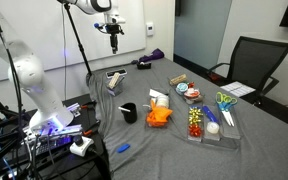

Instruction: Remove the wooden object from the clear bowl and place it on the table upright

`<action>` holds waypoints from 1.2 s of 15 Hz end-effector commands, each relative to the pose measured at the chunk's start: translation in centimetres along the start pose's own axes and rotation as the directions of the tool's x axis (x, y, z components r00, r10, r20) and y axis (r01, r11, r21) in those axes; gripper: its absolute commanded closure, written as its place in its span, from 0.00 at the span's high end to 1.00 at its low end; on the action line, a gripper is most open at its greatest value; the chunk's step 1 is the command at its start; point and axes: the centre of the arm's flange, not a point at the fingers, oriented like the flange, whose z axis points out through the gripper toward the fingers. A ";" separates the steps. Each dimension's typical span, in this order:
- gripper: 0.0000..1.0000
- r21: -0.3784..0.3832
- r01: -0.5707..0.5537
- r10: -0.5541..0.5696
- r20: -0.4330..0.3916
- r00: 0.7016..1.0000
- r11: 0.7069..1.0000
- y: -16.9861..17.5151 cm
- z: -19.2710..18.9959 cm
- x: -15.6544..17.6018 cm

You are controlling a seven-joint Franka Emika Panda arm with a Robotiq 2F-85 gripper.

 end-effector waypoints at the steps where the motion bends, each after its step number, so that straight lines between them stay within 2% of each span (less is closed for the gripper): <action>1: 1.00 0.052 -0.122 0.122 0.008 0.993 0.991 -1.6 2.4 0.3; 6: 1.00 0.093 -0.230 0.223 0.076 0.972 0.969 -3.7 4.8 0.7; 12: 1.00 0.158 -0.295 0.291 0.049 0.955 0.942 -5.3 7.4 1.0; 14: 1.00 0.140 -0.300 0.297 0.041 0.954 0.944 -5.5 8.2 0.9; 16: 1.00 0.061 -0.290 0.289 0.029 0.957 0.955 -5.4 9.0 0.5; 17: 1.00 0.103 -0.290 0.287 0.040 0.957 0.951 -5.3 7.9 0.9; 18: 1.00 0.088 -0.290 0.288 0.033 0.957 0.953 -5.3 8.4 0.8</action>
